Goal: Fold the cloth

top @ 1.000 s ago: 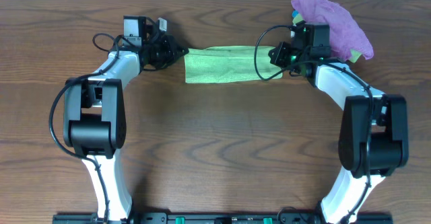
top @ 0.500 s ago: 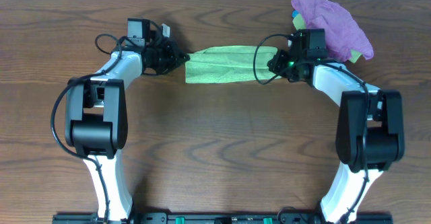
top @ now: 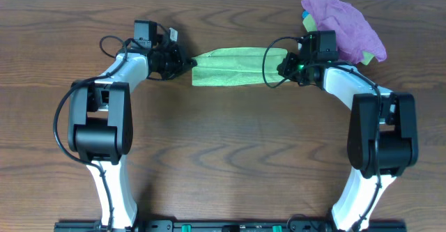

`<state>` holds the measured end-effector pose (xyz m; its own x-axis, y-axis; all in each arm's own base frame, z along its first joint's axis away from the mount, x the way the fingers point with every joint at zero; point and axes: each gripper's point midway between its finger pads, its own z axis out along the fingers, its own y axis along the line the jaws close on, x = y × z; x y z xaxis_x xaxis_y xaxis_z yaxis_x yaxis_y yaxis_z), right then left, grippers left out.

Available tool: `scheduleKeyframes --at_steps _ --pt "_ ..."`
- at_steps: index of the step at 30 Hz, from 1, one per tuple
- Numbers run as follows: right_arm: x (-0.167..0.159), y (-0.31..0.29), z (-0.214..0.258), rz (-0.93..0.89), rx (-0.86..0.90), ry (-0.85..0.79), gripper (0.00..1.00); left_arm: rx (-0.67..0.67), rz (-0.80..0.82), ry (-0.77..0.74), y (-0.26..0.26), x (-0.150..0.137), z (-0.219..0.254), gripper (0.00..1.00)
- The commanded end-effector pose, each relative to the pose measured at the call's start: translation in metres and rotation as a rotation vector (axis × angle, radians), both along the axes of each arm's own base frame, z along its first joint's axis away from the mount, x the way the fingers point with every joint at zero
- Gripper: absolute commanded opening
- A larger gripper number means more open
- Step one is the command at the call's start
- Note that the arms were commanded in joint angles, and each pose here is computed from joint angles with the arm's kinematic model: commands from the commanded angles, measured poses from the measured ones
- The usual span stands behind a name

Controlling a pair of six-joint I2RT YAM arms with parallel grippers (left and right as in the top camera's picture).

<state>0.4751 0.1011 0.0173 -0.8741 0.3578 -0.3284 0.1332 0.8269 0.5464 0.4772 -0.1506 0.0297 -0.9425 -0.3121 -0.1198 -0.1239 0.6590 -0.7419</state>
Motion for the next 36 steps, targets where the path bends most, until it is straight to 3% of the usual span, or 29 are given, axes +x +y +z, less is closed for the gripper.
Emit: scheduleKeyframes --at_steps 1,5,7,10,11,12,13,15,18,23,30,33,36 --pt "0.006 0.0 0.002 -0.009 -0.008 -0.009 0.01 0.034 -0.012 -0.009 0.0 0.003 -0.006 0.06" --pt "0.006 -0.001 0.001 -0.011 -0.012 -0.007 0.01 0.049 -0.018 -0.009 -0.004 0.001 -0.007 0.06" --pt "0.006 -0.001 0.001 -0.013 -0.014 -0.008 0.03 0.049 -0.021 -0.009 -0.006 0.001 -0.007 0.15" --pt "0.006 -0.002 0.001 -0.015 -0.014 -0.008 0.38 0.047 -0.017 -0.005 -0.006 0.001 -0.007 0.63" --pt "0.007 -0.003 0.001 -0.017 -0.014 -0.008 0.55 0.045 -0.011 -0.002 -0.005 0.001 -0.007 0.92" --pt "0.007 -0.004 0.001 -0.02 -0.014 -0.008 0.63 0.045 -0.008 -0.002 -0.003 0.002 -0.007 0.95" --pt "0.007 -0.006 0.001 -0.022 -0.013 -0.009 0.65 0.045 -0.005 -0.003 -0.002 0.002 -0.007 0.95" --pt "0.01 -0.006 0.007 -0.017 0.013 -0.017 0.83 0.04 0.003 -0.006 0.002 0.005 -0.006 0.95" --pt "0.017 -0.008 0.017 -0.011 0.045 -0.037 0.92 0.016 0.01 -0.012 0.007 0.009 0.0 0.95" --pt "0.03 -0.011 0.039 -0.009 0.054 -0.055 0.99 -0.048 -0.007 -0.059 0.007 0.021 0.025 0.95" --pt "0.042 -0.009 0.077 0.024 0.033 -0.068 0.99 -0.119 -0.06 -0.175 -0.005 0.038 0.081 0.95" --pt "0.041 -0.011 0.092 0.054 0.002 -0.061 0.99 -0.175 -0.119 -0.229 -0.015 0.035 0.11 0.96" --pt "0.032 -0.027 0.103 0.043 -0.118 -0.02 0.99 -0.151 -0.191 -0.295 -0.025 0.023 0.129 0.97"
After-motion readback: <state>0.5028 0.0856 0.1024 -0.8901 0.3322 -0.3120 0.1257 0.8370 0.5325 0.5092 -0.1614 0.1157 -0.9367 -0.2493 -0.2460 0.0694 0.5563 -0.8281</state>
